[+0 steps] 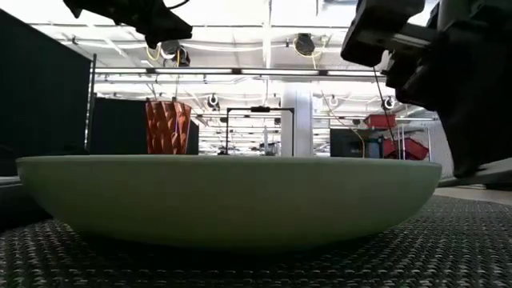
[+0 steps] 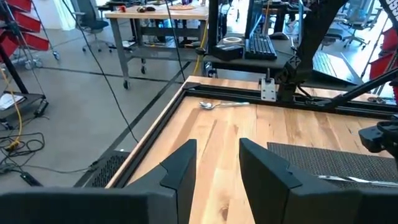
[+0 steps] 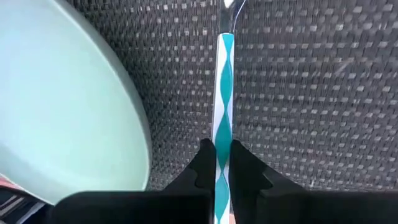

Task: Set table place
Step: Put the white knife on the gray table mat, then put the white spoon on the gray table mat

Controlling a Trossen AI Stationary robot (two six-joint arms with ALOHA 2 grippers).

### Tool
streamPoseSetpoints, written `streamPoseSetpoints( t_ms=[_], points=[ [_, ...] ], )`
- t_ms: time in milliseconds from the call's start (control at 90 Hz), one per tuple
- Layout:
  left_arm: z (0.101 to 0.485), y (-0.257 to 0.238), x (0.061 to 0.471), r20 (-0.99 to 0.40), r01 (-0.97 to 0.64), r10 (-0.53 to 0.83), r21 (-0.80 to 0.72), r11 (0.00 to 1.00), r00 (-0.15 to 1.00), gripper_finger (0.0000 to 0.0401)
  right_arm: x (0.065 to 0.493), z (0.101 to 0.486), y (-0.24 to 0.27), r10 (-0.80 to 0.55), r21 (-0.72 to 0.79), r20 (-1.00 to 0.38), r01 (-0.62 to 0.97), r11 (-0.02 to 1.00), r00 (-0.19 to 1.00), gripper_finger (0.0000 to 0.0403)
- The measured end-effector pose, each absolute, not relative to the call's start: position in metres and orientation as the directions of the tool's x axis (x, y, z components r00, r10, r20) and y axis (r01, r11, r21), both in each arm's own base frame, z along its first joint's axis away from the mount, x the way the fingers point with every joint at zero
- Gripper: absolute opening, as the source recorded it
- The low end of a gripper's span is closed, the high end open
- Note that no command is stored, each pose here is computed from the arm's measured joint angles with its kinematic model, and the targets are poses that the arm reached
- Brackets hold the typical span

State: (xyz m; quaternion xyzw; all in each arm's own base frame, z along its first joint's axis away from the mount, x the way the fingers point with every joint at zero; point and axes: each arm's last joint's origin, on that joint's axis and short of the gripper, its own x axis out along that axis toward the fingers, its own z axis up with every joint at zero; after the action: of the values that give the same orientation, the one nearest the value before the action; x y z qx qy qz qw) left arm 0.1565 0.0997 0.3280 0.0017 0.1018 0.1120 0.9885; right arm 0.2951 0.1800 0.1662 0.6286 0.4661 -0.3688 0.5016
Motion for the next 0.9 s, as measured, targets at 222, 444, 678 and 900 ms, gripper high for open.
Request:
streamPoseSetpoints(
  t_ms=[222, 444, 678, 900],
  points=[
    [0.328, 0.100, 0.157, -0.200, -0.221, 0.222, 0.026, 0.975, 0.954, 0.0105, 0.294, 0.166, 0.181, 0.237, 0.273, -0.930, 0.960, -0.062, 0.280, 0.0048],
    [0.328, 0.100, 0.157, -0.200, -0.221, 0.222, 0.026, 0.975, 0.954, 0.0105, 0.294, 0.166, 0.183, 0.245, 0.271, -0.929, 0.961, -0.056, 0.276, 0.0088],
    [0.328, 0.100, 0.156, -0.201, -0.221, 0.222, 0.026, 0.975, 0.954, 0.0105, 0.290, 0.168, 0.179, 0.171, 0.280, -0.945, 0.960, -0.027, 0.280, 0.0101],
    [0.328, 0.100, 0.157, -0.200, -0.221, 0.222, 0.026, 0.975, 0.954, 0.0105, 0.278, 0.204, 0.147, -0.056, 0.190, -0.979, 0.980, 0.066, 0.194, 0.0100]
  ],
)
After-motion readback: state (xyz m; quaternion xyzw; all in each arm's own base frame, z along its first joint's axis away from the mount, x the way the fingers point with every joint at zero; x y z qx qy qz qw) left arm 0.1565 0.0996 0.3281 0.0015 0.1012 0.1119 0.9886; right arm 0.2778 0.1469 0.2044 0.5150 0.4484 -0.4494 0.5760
